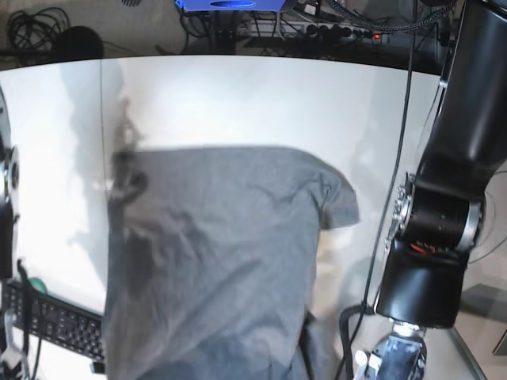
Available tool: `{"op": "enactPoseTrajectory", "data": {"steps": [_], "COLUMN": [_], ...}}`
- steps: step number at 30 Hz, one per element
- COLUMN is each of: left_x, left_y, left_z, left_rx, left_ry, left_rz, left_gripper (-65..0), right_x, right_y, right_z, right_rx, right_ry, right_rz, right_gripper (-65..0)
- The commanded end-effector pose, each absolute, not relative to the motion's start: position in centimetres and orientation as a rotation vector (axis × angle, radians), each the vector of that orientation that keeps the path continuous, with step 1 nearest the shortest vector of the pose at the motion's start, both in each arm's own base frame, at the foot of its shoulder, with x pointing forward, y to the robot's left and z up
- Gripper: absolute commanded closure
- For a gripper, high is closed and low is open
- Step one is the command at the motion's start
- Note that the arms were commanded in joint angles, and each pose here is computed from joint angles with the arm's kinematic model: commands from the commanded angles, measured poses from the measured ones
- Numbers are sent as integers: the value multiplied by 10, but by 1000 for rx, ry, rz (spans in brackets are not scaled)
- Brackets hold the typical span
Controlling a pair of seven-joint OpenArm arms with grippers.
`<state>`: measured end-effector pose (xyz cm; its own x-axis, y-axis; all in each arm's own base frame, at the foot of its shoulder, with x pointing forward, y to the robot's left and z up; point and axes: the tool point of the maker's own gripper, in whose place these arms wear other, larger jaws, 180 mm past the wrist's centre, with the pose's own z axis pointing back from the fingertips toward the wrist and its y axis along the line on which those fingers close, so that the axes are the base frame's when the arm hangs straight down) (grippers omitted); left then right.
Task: Layout the t-shirt on the table in an organized manner, then fold the t-shirt properly
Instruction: 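Lift the shirt with both grippers and lay it flat on the table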
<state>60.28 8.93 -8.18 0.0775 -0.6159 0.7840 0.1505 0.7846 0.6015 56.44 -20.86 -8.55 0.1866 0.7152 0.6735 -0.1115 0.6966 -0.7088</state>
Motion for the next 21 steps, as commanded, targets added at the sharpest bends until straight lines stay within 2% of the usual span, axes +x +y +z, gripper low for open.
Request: {"op": "enactPoseTrajectory", "data": {"steps": [1, 4, 6, 9, 11, 13, 18, 21], "left_x": [601, 579, 559, 524, 503, 485, 446, 413], "left_y": [85, 78, 74, 75, 74, 75, 104, 111], "left_z": [-15, 56, 83, 93, 67, 26, -108, -201], "left_rx": [448, 489, 509, 531, 563, 585, 612, 567], "left_ry": [-1522, -1647, -1689, -1715, -1667, -1586, -1306, -1098], "left_rz": [-576, -554, -534, -513, -590, -680, -764, -808], "left_gripper": [0, 0, 0, 0, 0, 0, 0, 0], "right_x": [564, 547, 525, 496, 481, 471, 433, 401], "right_y": [-205, -196, -190, -192, -205, -214, -233, -239], "right_z": [-21, 49, 83, 84, 53, -2, -163, -251], "right_rx": [-644, -799, -921, -1086, -1132, -1101, -910, -751], "right_ry": [-1395, -1509, -1567, -1522, -1415, -1292, -993, -831], "right_rz": [634, 674, 700, 724, 713, 747, 805, 755], "right_gripper": [0, 0, 0, 0, 0, 0, 0, 0]}}
